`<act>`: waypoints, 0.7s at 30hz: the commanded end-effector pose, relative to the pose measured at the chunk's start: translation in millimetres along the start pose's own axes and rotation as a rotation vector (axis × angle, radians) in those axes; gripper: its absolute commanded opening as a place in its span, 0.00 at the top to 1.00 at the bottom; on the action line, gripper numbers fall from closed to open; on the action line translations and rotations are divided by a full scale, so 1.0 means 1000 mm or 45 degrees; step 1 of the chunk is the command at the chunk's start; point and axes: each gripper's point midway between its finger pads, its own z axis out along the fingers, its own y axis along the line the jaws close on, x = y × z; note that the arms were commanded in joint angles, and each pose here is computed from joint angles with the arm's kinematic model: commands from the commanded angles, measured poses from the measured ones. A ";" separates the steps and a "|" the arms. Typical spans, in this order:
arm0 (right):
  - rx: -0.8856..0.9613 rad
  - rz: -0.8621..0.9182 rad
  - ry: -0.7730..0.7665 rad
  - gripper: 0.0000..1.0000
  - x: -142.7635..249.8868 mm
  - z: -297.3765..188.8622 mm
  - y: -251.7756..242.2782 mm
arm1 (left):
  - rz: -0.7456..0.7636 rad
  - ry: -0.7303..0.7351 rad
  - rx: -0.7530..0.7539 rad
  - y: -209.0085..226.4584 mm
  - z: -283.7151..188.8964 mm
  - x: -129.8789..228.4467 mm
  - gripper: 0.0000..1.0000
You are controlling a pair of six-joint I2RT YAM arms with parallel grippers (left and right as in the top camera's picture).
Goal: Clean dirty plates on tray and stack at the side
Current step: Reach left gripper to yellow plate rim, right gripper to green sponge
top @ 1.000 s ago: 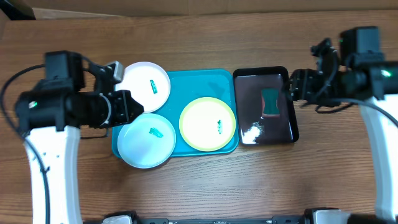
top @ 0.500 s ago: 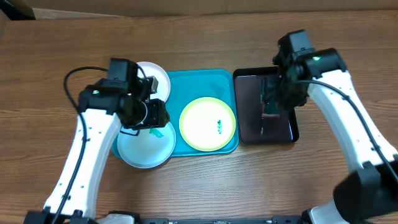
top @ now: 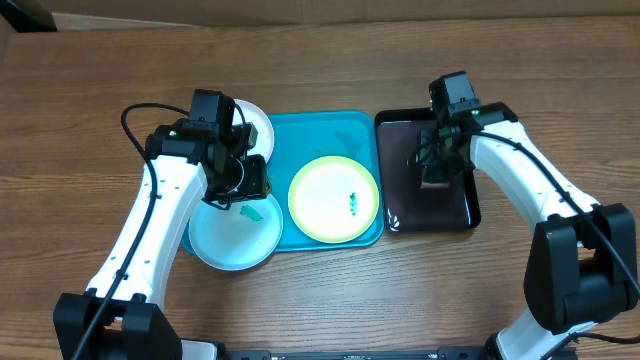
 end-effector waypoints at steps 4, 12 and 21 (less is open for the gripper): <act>0.041 0.009 -0.055 0.46 0.003 0.020 -0.008 | -0.012 -0.003 -0.014 0.000 0.003 -0.001 0.57; 0.031 0.013 -0.085 0.49 0.006 0.031 -0.008 | -0.016 -0.003 -0.014 0.000 0.003 -0.001 0.58; 0.019 0.017 -0.125 0.49 0.008 0.041 -0.008 | -0.016 -0.003 -0.014 0.000 0.003 -0.001 0.58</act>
